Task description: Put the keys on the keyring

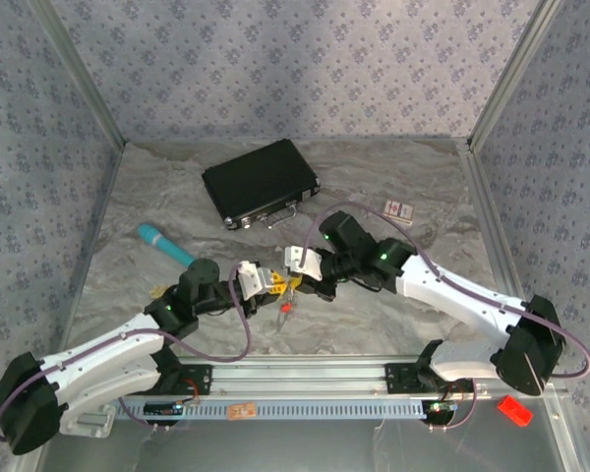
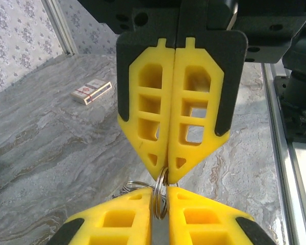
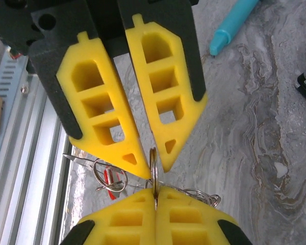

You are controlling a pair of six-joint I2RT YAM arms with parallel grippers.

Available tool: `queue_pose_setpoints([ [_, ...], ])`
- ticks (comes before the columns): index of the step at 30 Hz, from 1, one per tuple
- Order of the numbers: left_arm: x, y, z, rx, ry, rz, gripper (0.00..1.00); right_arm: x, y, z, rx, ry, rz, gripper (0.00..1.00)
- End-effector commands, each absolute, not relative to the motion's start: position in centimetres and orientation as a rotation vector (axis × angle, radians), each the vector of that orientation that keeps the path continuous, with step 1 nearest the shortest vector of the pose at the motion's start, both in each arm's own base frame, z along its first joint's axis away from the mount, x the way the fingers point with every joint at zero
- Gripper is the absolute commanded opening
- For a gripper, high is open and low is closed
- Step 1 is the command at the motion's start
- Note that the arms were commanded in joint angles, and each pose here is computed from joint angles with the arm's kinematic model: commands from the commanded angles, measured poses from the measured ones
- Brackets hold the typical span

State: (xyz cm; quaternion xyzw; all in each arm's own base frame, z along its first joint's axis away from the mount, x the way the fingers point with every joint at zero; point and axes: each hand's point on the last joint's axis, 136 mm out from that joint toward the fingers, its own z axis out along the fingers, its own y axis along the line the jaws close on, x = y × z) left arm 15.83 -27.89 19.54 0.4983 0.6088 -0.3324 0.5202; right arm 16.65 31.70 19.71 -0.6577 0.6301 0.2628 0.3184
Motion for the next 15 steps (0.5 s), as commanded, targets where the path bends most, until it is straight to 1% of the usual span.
queue_pose_setpoints([
  [1, 16.0, -28.2, 20.6, 1.213, 1.444, -0.778, 0.12, 16.3, 31.6, 20.1, -1.813, 1.646, 0.609, 0.0],
  [4, 16.0, -28.2, 20.5, 1.228, 1.452, -0.777, 0.08, 16.1, 31.7, 20.3, -1.837, 1.648, 0.581, 0.0],
  [7, 15.9, -28.2, 20.5, 1.232, 1.449, -0.778, 0.0, 16.2, 31.7, 21.0, -1.812, 1.633, 0.586, 0.0],
  [8, 15.9, -28.1, 20.5, 1.23, 1.446, -0.778, 0.0, 16.4, 31.6, 21.1, -1.792, 1.641, 0.593, 0.02],
  [10, 15.8, -28.1, 20.8, 1.223, 1.428, -0.782, 0.0, 16.8, 31.5, 21.4, -1.735, 1.641, 0.628, 0.14],
  [11, 15.7, -28.1, 20.9, 1.217, 1.419, -0.786, 0.0, 16.9, 31.4, 21.2, -1.708, 1.65, 0.654, 0.18],
  [13, 15.6, -28.1, 21.3, 1.204, 1.394, -0.796, 0.0, 16.9, 31.3, 20.7, -1.673, 1.669, 0.697, 0.23],
  [15, 15.4, -28.1, 21.6, 1.199, 1.374, -0.808, 0.0, 16.8, 31.3, 20.0, -1.658, 1.688, 0.721, 0.25],
])
